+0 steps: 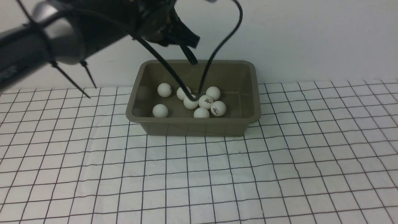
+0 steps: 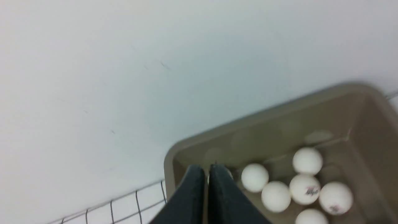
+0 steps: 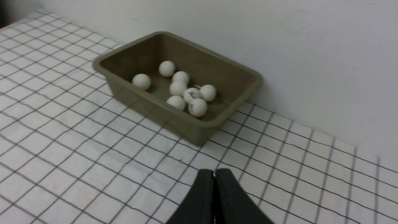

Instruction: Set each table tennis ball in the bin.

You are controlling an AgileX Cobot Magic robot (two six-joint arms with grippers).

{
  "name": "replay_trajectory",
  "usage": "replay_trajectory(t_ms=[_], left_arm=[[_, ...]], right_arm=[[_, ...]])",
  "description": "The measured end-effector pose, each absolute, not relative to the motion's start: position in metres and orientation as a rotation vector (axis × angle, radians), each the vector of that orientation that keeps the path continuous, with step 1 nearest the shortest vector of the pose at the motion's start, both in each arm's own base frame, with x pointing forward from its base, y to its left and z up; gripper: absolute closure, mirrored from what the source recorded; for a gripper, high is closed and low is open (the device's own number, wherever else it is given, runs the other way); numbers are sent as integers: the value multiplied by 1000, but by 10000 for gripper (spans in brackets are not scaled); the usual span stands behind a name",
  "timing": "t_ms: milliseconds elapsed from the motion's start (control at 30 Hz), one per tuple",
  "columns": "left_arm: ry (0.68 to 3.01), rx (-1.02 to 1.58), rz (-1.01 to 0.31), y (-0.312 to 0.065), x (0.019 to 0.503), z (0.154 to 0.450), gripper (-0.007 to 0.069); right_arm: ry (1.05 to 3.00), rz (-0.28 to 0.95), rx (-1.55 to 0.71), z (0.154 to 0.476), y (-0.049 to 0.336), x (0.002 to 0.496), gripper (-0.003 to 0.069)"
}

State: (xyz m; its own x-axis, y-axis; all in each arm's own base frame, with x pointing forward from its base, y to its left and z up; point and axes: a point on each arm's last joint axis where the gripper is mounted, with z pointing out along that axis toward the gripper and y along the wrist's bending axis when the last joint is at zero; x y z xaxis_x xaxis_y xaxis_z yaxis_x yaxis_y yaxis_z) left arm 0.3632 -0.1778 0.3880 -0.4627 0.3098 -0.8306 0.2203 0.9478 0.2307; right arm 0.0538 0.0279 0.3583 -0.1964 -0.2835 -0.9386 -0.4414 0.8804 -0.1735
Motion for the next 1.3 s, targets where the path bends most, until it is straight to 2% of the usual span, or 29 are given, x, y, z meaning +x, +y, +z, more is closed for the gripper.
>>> replay_trajectory(t_ms=[167,300,467,800,1000,1300], left_arm=[[2001,325,11,-164,334,429,630],[1970,342,-41,-154,311,443,630],[1913,385,-81,-138,275,433,630],[1735,467,-199,-101,193,393,630],[1674,440,-212,-83,163,398,630],[1670,438,-201,-80,160,400,630]], right_arm=[[1770,-11,-329,361,2,36,676],[1740,-53,-189,362,-11,24,676],[1721,-62,-84,360,-20,11,676],[1777,-112,-78,349,-23,12,676],[1820,-131,-75,343,-24,13,676],[1822,-131,-74,343,-24,13,676]])
